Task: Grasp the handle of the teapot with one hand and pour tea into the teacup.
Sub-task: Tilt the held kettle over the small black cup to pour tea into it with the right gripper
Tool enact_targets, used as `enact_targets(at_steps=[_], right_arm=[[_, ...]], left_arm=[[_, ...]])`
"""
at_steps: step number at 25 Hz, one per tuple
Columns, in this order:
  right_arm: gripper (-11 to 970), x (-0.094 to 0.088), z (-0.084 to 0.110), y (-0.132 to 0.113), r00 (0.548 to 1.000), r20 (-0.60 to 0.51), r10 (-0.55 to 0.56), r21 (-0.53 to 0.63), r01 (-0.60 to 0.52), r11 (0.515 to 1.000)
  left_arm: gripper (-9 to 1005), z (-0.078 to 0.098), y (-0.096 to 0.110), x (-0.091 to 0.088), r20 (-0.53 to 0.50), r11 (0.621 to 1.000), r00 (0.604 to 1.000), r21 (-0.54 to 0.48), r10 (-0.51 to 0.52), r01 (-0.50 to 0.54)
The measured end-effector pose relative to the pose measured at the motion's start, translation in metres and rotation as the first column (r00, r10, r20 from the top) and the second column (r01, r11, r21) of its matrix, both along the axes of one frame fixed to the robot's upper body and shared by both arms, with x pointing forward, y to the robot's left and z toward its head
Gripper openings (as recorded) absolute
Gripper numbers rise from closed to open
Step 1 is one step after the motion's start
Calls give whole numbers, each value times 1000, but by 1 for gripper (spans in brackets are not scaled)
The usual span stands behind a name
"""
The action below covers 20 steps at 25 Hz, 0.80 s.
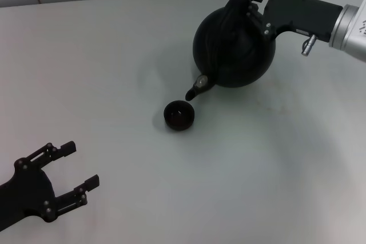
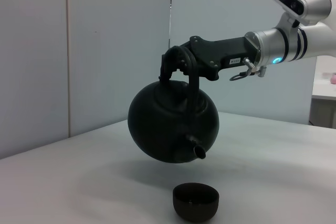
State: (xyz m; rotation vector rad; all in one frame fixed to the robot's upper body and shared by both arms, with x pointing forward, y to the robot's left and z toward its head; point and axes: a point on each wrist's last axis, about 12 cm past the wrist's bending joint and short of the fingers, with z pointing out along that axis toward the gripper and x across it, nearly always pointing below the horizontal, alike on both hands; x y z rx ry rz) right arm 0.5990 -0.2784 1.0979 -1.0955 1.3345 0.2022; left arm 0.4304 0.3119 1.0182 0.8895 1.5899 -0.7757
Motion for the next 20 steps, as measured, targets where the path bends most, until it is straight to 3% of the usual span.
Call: enact_targets(at_steps=[20], right_arm=[[82,9,7,12,997,62,56,-66,-51,996]], left_arm=[[804,0,-3,2,-4,1000,1000,-13,-7,7]])
